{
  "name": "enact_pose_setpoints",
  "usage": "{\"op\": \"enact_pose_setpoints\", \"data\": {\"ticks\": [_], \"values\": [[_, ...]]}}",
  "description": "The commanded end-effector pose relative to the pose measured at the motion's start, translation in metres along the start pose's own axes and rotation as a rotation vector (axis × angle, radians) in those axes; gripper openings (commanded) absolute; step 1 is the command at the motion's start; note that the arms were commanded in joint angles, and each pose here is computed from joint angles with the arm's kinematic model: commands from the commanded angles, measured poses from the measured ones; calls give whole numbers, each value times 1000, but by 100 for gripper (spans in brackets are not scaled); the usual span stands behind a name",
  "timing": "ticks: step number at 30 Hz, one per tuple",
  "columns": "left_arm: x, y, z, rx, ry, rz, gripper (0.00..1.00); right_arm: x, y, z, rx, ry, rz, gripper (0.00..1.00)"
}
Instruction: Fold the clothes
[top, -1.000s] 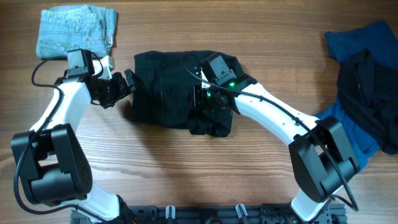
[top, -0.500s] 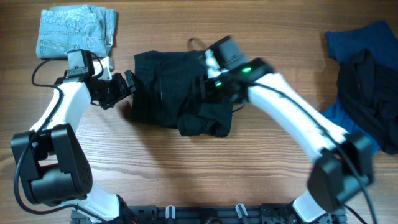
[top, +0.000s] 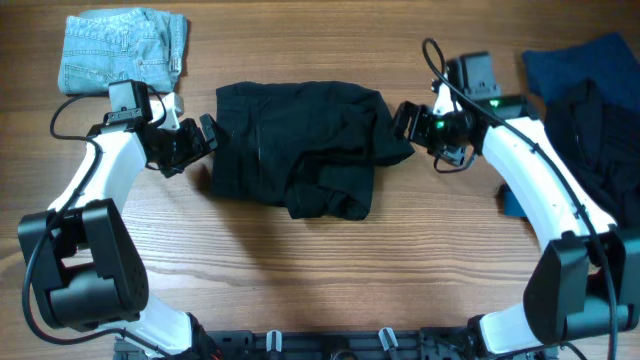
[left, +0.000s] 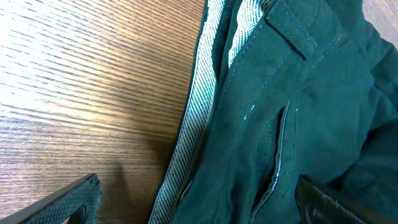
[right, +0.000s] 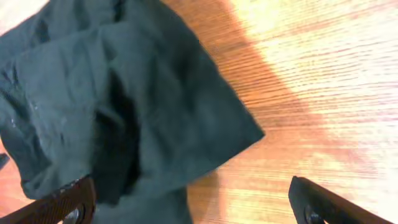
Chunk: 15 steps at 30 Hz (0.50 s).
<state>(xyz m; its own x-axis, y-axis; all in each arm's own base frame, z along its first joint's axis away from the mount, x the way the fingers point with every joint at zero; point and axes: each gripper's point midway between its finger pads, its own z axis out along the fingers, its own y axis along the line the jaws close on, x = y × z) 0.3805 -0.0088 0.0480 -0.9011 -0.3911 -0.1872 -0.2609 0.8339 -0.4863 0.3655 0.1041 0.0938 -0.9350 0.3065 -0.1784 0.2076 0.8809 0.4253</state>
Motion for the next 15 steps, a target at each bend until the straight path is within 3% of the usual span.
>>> {"op": "enact_pose_setpoints", "data": {"ticks": [1,15], "values": [[-2,1,-6,-4,-17,-3,100,13,-6,22,-87,70,31,100],[-2,1,-6,-4,-17,-3,100,17,-8,74,-185,142,-59,100]]}}
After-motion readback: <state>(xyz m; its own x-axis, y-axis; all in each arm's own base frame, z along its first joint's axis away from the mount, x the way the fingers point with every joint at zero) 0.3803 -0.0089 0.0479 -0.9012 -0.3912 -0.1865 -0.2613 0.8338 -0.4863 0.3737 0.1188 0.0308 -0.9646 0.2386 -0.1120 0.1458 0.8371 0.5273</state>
